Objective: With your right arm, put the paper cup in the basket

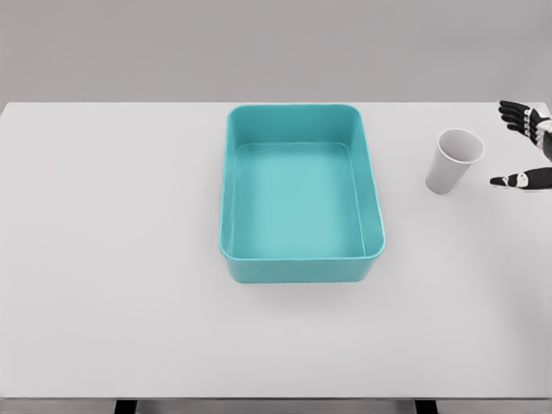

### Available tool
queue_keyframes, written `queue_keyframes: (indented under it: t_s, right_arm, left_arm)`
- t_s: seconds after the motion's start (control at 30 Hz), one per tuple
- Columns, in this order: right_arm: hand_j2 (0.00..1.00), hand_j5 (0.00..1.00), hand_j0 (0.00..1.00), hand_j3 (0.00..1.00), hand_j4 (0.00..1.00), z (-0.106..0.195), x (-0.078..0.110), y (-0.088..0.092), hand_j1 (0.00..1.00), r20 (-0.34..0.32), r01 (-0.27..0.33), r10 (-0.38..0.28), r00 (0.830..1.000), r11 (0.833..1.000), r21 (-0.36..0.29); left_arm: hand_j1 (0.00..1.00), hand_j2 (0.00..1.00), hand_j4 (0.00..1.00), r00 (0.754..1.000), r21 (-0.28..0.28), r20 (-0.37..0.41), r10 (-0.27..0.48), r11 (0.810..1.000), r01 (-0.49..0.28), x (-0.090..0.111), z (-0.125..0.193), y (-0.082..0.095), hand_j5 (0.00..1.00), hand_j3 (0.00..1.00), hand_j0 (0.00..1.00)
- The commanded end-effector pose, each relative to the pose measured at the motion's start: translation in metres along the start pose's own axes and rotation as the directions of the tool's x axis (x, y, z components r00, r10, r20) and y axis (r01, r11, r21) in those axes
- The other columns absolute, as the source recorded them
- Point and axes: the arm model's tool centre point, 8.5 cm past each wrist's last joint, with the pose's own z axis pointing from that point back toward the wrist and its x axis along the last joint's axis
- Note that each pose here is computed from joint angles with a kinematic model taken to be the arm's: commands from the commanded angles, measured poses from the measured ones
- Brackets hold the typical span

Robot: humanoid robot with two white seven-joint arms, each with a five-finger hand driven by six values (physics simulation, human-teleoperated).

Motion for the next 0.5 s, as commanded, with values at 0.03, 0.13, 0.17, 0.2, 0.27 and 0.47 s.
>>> queue_keyframes:
  t_s: [0.03,0.13,0.17,0.2,0.27,0.47]
  right_arm:
    - [1.00,1.00,1.00,1.00,1.00,-0.004,-0.029,0.023,1.00,-0.085,0.037,-0.036,0.996,0.999,0.015]
    - [1.00,1.00,1.00,1.00,1.00,-0.001,-0.046,0.023,1.00,-0.117,0.066,-0.065,0.991,0.998,-0.003]
    - [1.00,1.00,1.00,1.00,1.00,0.003,-0.053,0.021,1.00,-0.132,0.074,-0.075,0.988,0.997,-0.013]
    - [1.00,1.00,1.00,1.00,1.00,0.003,-0.055,0.018,1.00,-0.131,0.081,-0.084,0.988,0.996,-0.028]
    - [1.00,1.00,1.00,1.00,1.00,-0.002,-0.053,0.012,1.00,-0.119,0.089,-0.094,0.988,0.995,-0.046]
    - [1.00,1.00,1.00,1.00,1.00,-0.004,-0.051,0.002,1.00,-0.097,0.140,-0.148,0.984,0.987,-0.085]
  left_arm:
    - [1.00,1.00,1.00,1.000,0.000,0.000,-0.001,1.000,0.001,0.000,0.000,0.000,1.00,1.00,1.00]
    - [1.00,1.00,1.00,1.000,0.000,0.000,-0.001,1.000,0.001,0.000,0.000,0.000,1.00,1.00,1.00]
    - [1.00,1.00,1.00,1.000,0.000,0.000,0.000,1.000,0.000,0.000,0.000,0.000,1.00,1.00,1.00]
    - [1.00,1.00,1.00,1.000,0.000,0.000,0.000,1.000,0.000,0.000,0.000,0.000,1.00,1.00,1.00]
    - [1.00,1.00,1.00,1.000,0.000,0.000,0.000,1.000,0.000,0.000,0.000,0.000,1.00,1.00,1.00]
    - [1.00,1.00,1.00,1.000,0.000,0.000,0.000,1.000,0.000,0.000,0.000,0.000,1.00,1.00,1.00]
